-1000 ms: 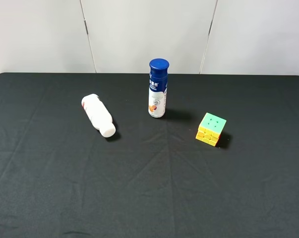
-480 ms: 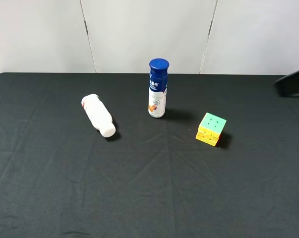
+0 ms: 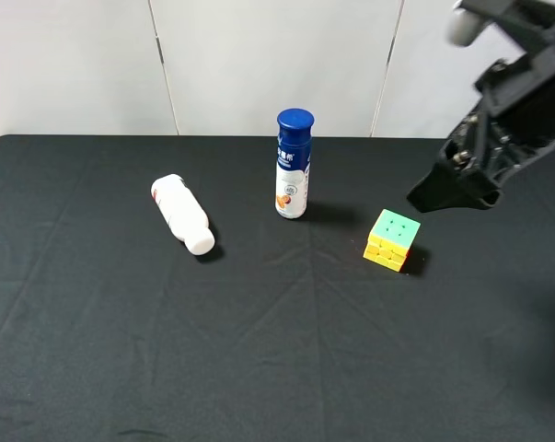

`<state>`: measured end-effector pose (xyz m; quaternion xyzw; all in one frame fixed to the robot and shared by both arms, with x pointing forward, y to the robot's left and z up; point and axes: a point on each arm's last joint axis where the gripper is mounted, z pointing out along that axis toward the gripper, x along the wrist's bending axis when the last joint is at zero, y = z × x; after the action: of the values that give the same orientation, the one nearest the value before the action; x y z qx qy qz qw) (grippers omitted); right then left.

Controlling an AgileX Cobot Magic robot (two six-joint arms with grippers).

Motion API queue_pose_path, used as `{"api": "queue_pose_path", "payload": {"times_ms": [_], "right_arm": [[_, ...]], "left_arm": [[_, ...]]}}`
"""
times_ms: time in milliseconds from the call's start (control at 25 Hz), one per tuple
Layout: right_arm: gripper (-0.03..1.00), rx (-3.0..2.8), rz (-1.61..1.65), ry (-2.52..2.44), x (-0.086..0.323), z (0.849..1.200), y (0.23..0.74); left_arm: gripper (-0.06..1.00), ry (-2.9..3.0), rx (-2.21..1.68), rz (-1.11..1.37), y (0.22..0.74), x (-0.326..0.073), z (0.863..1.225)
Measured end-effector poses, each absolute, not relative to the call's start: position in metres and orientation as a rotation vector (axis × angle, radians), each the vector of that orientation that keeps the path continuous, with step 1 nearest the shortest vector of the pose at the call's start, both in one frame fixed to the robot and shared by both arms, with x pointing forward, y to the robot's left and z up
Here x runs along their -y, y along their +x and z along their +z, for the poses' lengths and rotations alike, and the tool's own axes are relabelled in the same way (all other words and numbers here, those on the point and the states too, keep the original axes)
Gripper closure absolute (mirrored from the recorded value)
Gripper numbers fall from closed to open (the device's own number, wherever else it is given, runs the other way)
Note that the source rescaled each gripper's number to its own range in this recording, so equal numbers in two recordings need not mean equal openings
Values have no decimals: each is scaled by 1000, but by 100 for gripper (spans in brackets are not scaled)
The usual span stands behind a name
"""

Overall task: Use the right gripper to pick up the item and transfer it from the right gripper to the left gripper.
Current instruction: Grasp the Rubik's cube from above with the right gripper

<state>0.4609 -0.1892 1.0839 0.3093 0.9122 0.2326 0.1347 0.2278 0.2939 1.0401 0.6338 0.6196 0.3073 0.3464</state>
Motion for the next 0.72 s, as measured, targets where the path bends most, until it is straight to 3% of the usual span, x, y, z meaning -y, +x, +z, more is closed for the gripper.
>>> {"api": "queue_pose_path", "payload": {"times_ms": [720], "right_arm": [[-3, -2831, 346, 756, 174, 1007, 520]], "left_arm": [[-6, 1645, -1608, 797, 228, -294, 1040]]}}
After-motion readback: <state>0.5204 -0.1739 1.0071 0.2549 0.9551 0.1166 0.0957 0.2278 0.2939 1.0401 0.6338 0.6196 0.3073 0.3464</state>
